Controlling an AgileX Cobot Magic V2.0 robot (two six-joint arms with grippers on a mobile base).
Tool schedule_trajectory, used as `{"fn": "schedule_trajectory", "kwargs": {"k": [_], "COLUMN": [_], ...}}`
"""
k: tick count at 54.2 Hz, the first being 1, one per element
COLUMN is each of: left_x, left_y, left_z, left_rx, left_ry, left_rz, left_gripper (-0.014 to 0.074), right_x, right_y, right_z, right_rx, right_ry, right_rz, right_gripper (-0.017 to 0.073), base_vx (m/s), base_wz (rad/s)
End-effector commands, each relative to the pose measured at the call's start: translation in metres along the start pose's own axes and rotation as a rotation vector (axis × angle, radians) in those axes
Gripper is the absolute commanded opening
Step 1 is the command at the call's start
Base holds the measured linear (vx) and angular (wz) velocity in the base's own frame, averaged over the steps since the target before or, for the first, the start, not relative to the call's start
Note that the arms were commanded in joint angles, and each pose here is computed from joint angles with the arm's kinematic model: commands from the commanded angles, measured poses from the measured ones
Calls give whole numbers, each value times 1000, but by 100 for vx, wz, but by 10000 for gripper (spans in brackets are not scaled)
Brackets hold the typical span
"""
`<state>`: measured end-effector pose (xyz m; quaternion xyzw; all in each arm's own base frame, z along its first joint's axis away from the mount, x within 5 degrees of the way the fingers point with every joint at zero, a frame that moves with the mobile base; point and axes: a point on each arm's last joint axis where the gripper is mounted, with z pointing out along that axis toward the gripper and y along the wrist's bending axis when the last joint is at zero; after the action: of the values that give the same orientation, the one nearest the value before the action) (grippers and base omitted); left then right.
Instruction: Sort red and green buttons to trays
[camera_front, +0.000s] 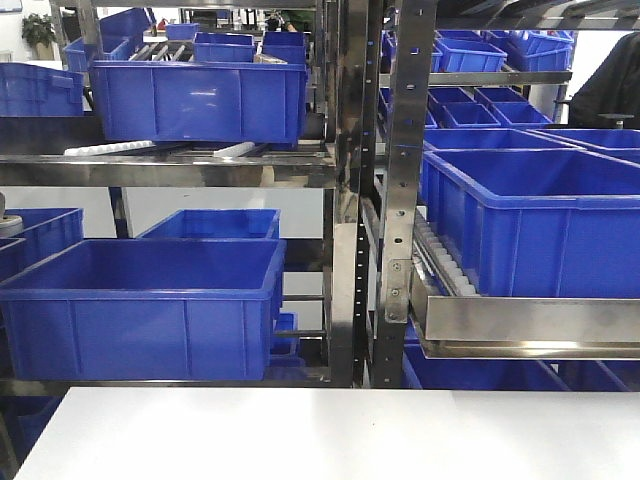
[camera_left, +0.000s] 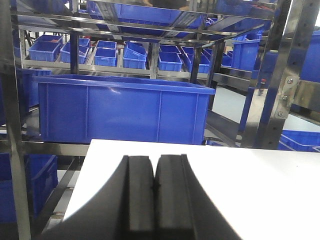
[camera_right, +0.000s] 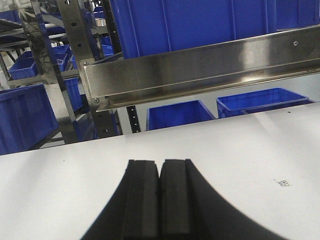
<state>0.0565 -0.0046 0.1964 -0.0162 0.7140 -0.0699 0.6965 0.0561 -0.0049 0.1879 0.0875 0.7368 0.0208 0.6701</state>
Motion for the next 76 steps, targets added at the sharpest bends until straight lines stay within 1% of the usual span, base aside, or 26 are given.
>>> {"fn": "schedule_trajectory", "kwargs": {"k": [1,29,30,34,41,45,57,63,67,70,73,75,76], "left_x": [-17,-17,-17,-18,-19,-22,-29,-34,-44,-53,-67,-75,-80], "left_y": [-2,-2,-2,-2,-2,-2,-3,-3,-5,-6,-8,-9,-9], "left_z": [-3,-3,-3,-3,-3,-4,-5,-7,-9,-12,-13,-13,-12], "left_rx": [13,13,13,11,11,14,20,24,27,29,29,25,21], "left_ry": [-121,-121,-121,-133,-141,-175,-257,-302,-337,-349,-339,-317,-298], "left_rz": [-9,-9,-8,30,32,32,31,28,30,33,43,62,82], "left_gripper": [-6,-6,-6,-6,-6,-6,-6,-6,-6,-4,-3,-3,-3], "right_x": [-3,-3,-3,-3,-3,-3,-11,-22,-34,-44,-57,-65,-70], "right_y": [0,0,0,0,0,0,1,3,5,6,8,9,9], "right_z": [0,0,0,0,0,0,-1,-4,-7,-10,-12,-13,-13], "right_rx": [-4,-4,-4,-4,-4,-4,-17,-36,-43,-40,-25,-12,-3], "right_ry": [-74,-75,-75,-75,-75,-75,-158,-282,-324,-315,-250,-209,-184], "right_rz": [-12,-12,-12,-12,-12,-12,-12,-11,-11,-17,-45,-72,-86], "right_gripper": [-12,-12,-12,-12,-12,-12,-12,-12,-11,-10,-10,-10,-10], "base_vx": [0,0,0,0,0,0,0,0,0,0,0,0,0], "base_wz": [0,0,0,0,0,0,0,0,0,0,0,0,0]}}
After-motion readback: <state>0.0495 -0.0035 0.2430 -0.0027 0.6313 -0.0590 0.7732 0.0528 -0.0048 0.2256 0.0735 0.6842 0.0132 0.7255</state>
